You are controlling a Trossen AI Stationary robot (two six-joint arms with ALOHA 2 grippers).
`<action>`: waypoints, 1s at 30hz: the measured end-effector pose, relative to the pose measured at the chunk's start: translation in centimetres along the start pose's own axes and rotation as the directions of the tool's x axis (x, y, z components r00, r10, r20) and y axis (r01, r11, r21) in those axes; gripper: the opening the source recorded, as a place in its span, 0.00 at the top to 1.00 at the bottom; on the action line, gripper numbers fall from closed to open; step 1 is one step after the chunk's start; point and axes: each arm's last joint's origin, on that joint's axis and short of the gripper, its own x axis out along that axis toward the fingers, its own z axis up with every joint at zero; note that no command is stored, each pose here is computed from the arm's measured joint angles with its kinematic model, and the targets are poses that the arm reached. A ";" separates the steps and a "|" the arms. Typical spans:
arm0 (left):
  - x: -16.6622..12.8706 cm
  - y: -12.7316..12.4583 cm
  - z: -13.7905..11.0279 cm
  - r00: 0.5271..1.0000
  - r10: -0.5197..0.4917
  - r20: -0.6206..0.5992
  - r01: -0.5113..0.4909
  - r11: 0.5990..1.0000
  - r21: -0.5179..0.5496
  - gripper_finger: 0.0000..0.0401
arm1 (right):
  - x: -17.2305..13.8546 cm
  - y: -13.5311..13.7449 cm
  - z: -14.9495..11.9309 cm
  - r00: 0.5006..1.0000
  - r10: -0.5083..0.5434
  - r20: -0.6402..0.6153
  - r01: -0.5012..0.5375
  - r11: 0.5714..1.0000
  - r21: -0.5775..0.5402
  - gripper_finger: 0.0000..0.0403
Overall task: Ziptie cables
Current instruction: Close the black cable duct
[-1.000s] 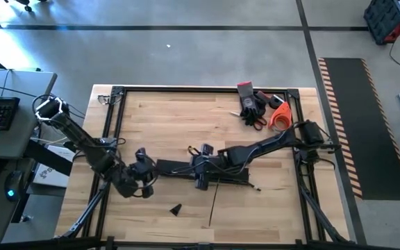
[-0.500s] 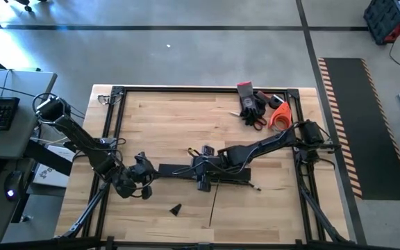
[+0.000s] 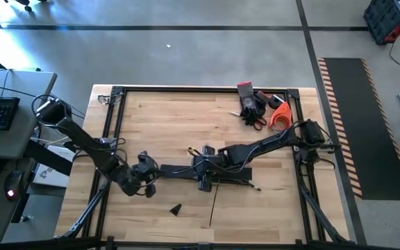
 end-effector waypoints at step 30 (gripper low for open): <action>2.6 1.2 -1.0 0.999 0.009 -0.040 -0.010 1.000 -0.022 1.00 | 0.2 0.0 0.0 1.000 -0.021 0.013 0.021 0.999 0.050 0.47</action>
